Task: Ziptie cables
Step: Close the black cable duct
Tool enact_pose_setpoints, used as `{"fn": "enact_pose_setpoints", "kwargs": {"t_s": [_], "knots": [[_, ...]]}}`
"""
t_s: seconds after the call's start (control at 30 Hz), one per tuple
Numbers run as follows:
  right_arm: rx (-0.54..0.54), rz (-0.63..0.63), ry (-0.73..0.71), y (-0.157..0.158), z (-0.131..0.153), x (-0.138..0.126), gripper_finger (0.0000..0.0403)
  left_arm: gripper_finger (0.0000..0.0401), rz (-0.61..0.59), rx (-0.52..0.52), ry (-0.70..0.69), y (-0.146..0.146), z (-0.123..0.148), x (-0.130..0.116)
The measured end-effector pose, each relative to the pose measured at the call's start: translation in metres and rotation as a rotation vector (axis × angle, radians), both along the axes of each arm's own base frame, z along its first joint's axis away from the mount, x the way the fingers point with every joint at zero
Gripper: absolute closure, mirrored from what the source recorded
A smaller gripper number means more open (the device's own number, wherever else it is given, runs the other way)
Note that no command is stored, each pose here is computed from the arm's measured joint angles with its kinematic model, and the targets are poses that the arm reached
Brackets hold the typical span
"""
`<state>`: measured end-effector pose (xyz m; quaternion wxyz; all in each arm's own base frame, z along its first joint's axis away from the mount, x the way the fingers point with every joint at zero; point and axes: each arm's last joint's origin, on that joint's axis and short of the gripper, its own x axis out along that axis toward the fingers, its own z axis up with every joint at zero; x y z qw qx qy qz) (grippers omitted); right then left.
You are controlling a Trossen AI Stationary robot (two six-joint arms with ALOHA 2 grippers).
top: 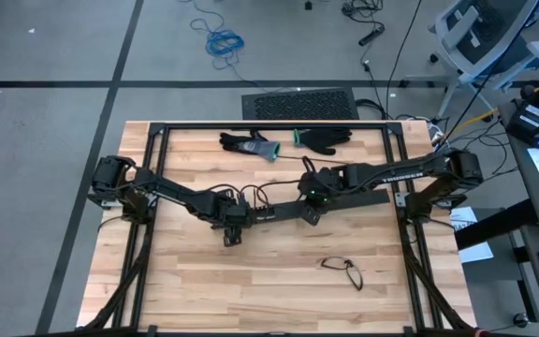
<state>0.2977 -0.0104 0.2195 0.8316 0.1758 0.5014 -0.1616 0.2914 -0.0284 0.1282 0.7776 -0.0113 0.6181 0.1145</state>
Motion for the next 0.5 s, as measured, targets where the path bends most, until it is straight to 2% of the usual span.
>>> {"fn": "enact_pose_setpoints", "kwargs": {"t_s": [0.27, 0.5], "knots": [[-0.044, 0.1, 0.037, 0.001, -0.004, -0.002, 0.0403, 0.0143, 0.003, 0.0, -0.004, 0.0, 0.0, 0.0], [-0.054, 0.089, 0.09, -0.009, -0.009, -0.008, 0.0403, 0.0143, 0.002, 0.0, -0.008, 0.0, 0.0, 0.001]]}}
